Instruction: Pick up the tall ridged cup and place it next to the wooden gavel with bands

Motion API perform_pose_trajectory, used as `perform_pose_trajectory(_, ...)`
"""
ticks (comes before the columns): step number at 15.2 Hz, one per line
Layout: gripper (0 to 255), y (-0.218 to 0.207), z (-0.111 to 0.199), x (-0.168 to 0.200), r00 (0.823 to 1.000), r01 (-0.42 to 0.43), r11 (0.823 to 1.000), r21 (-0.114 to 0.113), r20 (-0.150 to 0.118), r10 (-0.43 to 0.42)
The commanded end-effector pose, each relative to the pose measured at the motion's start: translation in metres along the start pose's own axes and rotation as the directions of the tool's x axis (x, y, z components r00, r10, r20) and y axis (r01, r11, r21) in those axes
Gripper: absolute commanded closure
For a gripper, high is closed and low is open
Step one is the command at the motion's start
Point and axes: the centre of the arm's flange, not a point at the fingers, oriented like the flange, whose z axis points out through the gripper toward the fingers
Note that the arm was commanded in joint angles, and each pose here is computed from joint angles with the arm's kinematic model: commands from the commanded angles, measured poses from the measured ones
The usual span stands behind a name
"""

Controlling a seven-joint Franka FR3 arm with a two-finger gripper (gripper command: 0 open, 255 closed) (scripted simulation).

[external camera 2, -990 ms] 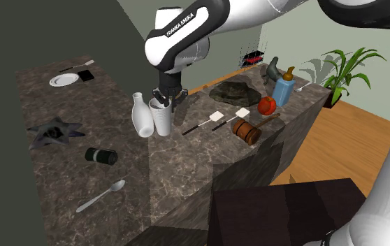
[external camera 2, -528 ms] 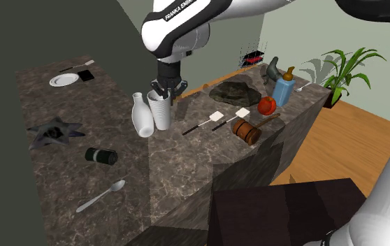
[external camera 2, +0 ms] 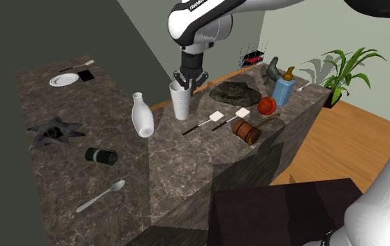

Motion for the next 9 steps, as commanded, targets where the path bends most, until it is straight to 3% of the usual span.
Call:
perform_pose_trajectory(1,255,0.021,-0.001,0.014,1.000,0.001,1.000,0.000,0.000,-0.001)
perform_pose_trajectory(9,255,0.110,-0.012,0.069,1.000,0.001,1.000,0.000,0.000,-0.001)
